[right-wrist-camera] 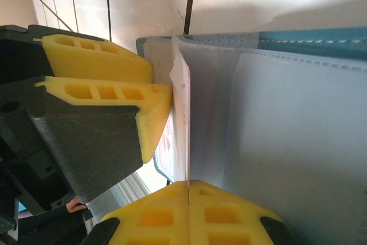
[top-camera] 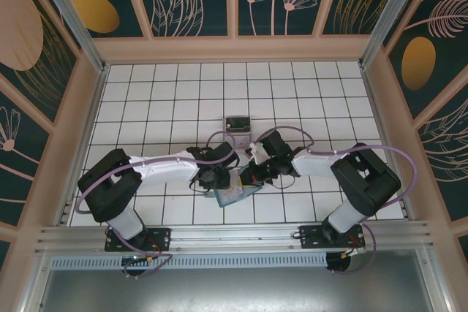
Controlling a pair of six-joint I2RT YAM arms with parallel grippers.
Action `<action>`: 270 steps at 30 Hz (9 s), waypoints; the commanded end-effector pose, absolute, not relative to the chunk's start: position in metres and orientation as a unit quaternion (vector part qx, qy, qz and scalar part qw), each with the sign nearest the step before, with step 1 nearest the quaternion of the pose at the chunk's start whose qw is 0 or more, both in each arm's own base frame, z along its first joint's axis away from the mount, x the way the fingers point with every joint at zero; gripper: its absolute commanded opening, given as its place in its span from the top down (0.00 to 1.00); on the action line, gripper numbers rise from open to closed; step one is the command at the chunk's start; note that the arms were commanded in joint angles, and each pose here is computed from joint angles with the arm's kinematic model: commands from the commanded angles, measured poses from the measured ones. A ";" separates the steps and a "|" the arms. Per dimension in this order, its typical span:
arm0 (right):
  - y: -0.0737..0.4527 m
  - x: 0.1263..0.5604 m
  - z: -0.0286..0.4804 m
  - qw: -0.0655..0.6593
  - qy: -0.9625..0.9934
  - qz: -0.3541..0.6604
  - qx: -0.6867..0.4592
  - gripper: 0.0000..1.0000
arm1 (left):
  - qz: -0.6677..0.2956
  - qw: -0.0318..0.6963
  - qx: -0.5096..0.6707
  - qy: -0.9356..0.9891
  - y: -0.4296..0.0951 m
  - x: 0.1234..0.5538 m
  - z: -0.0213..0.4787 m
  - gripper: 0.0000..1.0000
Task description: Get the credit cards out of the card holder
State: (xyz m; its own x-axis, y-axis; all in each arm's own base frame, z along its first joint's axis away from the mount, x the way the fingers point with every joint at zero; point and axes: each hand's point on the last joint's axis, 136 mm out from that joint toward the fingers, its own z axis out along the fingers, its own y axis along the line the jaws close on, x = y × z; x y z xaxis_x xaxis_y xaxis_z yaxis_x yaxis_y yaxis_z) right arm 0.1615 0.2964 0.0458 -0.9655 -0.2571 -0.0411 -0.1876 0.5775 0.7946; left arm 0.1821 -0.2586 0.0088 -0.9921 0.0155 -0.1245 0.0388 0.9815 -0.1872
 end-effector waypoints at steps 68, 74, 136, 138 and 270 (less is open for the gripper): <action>0.281 0.314 0.100 -0.110 -0.691 -0.051 0.712 1.00 | -0.268 0.125 -0.072 0.953 -0.243 0.193 0.048 0.68; 0.285 0.312 0.086 -0.089 -0.690 -0.049 0.717 1.00 | -0.267 0.124 -0.070 0.953 -0.243 0.193 0.048 0.67; 0.338 0.155 0.011 -0.037 -0.951 -0.014 0.308 0.44 | -0.276 0.130 -0.177 0.936 -0.172 0.195 0.034 0.70; 0.338 0.153 0.008 -0.030 -0.951 -0.015 0.308 0.42 | -0.278 0.131 -0.177 0.935 -0.173 0.195 0.035 0.70; 0.317 0.175 0.027 0.024 -0.912 -0.401 0.087 0.83 | -0.157 0.043 -0.025 0.986 -0.236 0.184 -0.005 0.85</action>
